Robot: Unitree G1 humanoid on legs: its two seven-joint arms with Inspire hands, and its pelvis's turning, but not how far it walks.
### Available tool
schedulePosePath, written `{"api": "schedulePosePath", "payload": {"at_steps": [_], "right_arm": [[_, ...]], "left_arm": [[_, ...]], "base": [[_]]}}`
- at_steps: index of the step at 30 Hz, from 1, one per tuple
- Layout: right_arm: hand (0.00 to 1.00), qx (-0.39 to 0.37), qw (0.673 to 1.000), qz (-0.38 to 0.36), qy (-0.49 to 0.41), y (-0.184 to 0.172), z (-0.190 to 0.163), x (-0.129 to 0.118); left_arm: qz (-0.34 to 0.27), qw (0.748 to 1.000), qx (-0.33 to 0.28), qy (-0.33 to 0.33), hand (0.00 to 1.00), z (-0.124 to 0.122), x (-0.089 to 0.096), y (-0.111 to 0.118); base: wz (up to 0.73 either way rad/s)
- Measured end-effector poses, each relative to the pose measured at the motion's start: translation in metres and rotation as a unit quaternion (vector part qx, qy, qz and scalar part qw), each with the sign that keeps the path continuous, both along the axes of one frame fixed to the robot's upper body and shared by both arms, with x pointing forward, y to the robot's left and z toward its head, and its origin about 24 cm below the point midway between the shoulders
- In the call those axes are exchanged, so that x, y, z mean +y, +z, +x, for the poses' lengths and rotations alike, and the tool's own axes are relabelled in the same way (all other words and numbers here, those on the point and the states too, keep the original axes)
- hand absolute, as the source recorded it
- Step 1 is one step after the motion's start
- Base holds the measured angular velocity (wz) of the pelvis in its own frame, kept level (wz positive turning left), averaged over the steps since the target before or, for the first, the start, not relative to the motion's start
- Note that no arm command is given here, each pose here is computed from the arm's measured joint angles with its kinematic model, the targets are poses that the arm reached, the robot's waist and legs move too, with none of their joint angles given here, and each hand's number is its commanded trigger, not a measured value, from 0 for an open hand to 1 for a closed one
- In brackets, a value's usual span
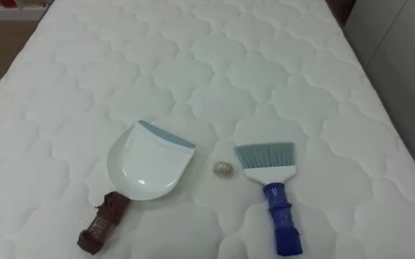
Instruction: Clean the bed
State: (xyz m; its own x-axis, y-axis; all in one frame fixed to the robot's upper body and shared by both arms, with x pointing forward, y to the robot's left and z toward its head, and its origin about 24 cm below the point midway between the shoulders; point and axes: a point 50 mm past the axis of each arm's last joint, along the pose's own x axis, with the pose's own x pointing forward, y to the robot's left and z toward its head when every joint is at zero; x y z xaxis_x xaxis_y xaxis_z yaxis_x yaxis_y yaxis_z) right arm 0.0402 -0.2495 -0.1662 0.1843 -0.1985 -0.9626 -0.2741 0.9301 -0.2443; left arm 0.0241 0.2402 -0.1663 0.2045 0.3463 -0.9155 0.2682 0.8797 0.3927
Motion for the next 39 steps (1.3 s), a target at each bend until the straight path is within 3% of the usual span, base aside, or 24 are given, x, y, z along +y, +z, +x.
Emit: {"api": "schedulePosePath", "payload": {"at_steps": [22, 33, 37, 39], "right_arm": [[0.0, -0.017, 1.0, -0.006, -0.015, 0.001, 0.004, 0.0], [0.0, -0.058, 0.996, 0.004, -0.06, 0.002, 0.012, 0.002], [0.0, -0.079, 0.994, 0.01, -0.072, 0.002, 0.016, 0.004], [0.0, -0.089, 0.993, 0.015, -0.077, 0.002, 0.017, 0.005]], "left_arm": [[0.005, 1.0, -0.015, -0.001, 0.0, 0.004, -0.001, 0.001], [0.063, 0.995, -0.073, -0.001, 0.0, 0.016, 0.006, 0.006], [0.091, 0.986, -0.136, 0.012, 0.0, 0.038, 0.011, 0.014], [0.111, 0.974, -0.197, 0.01, 0.0, 0.056, 0.014, 0.024]], "base": [[0.0], [0.02], [0.02], [0.0]]}}
